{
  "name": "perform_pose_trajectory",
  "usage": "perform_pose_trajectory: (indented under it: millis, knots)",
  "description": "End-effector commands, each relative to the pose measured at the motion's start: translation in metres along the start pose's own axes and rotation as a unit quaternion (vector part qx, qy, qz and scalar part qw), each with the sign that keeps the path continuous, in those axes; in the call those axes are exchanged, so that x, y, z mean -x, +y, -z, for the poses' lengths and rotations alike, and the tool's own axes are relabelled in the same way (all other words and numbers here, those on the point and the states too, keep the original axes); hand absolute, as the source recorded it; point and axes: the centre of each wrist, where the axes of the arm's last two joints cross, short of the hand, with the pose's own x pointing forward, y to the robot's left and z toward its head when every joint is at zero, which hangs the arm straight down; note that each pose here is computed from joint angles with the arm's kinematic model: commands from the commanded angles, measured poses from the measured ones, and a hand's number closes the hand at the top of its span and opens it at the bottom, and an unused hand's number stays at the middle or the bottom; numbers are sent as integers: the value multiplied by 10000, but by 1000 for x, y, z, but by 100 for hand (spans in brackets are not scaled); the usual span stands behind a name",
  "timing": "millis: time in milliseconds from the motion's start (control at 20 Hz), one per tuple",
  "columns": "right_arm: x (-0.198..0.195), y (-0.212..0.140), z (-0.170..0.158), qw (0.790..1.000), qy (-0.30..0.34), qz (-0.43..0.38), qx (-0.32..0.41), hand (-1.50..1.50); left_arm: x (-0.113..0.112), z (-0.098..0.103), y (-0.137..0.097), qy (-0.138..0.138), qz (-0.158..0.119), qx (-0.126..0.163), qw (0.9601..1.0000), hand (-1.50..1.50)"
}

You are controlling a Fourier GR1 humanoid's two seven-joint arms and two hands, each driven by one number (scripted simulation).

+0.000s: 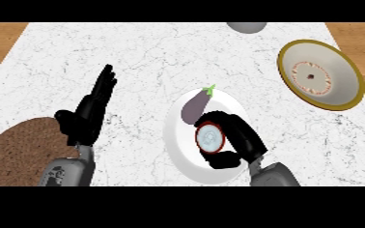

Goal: Pick the can from the plate and place it in the bowl

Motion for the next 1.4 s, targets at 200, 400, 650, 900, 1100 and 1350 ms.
perform_pose_trajectory:
  millis: [200, 400, 650, 900, 1100, 1350]
  knots:
    - [56, -31, -48, 9964, 453, 584, 421, 150, 0, 0, 6, 1, -16, -7, 10000, 0]
    - [46, -66, -67, 9943, 264, 777, 688, 150, -19, -3, -5, -20, -45, -101, 9999, 0]
    - [28, -60, -73, 9851, -674, 939, 1276, 150, -7, -16, -8, -19, 42, -109, 9999, 0]
    - [-11, -98, -109, 9689, -1371, 268, 2041, 150, 11, -5, -6, 9, 3, -75, 10000, 0]
    - [-67, -102, -122, 9567, -1382, -86, 2559, 150, 2, -8, -5, 88, -68, 7, 9999, 0]
    - [-97, -135, -119, 9490, -962, -372, 2978, 150, 9, -15, 4, 1, -35, 43, 10000, 0]
